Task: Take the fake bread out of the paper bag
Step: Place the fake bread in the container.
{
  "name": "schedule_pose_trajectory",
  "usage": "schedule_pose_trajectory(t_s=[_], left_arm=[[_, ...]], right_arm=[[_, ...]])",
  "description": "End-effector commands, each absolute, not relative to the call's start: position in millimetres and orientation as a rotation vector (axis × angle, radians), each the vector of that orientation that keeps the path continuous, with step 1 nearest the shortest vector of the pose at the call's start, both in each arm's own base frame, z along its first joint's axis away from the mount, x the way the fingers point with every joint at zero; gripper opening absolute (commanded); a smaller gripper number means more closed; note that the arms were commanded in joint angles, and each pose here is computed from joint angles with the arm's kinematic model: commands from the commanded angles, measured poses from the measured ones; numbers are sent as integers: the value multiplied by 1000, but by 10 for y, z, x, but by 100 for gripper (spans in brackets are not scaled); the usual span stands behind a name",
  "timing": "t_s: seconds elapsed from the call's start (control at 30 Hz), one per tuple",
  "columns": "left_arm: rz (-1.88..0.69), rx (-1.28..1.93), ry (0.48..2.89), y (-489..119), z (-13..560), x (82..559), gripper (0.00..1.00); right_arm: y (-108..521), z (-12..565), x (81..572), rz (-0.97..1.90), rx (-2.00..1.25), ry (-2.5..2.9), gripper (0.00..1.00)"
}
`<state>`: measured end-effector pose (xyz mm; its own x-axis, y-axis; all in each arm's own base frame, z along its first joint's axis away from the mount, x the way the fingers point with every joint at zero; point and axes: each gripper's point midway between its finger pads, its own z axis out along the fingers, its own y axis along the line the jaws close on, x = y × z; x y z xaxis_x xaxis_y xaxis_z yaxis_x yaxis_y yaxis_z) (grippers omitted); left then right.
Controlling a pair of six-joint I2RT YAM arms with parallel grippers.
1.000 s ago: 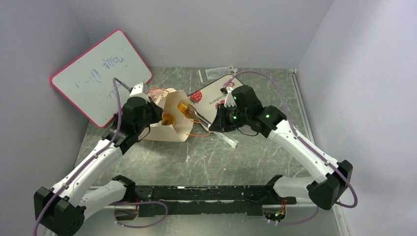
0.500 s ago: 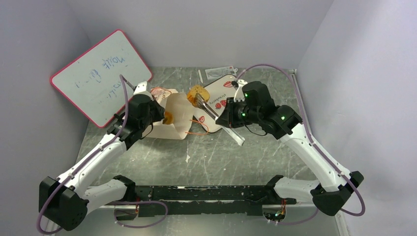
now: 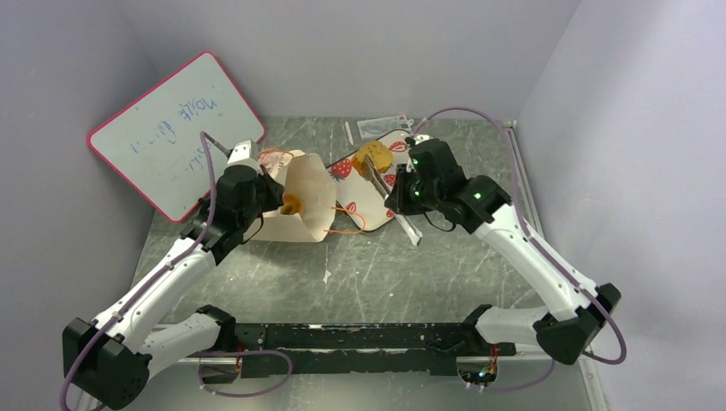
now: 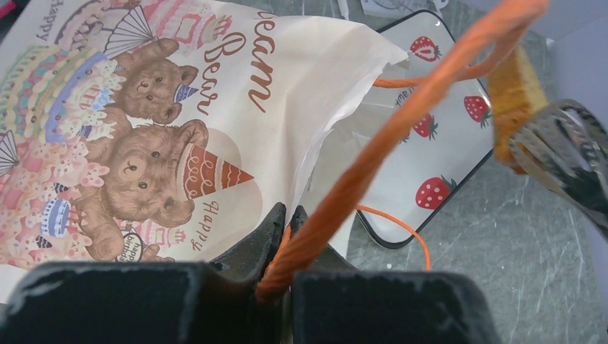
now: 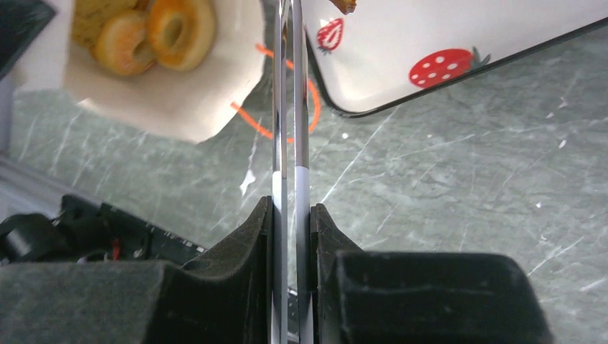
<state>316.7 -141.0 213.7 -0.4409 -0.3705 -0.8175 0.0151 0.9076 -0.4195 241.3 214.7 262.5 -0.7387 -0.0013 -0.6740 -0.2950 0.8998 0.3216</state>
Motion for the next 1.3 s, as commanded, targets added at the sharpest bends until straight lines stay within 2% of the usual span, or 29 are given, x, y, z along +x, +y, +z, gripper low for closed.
schedule_pose_trajectory(t_s=[0.0,0.57,1.27], left_arm=[[-489,-227,1931,-1434,2344,3120,7],[-542,-181,1928,-1389,2523,2827,7],[-560,-185,1924,-1393,2558,2791,7]], right_arm=[[2130,2613,2819,423,-130,2281,0],[1994,1817,3922,146,-33,2339,0],[1842,1245,4345,118,28,2416,0]])
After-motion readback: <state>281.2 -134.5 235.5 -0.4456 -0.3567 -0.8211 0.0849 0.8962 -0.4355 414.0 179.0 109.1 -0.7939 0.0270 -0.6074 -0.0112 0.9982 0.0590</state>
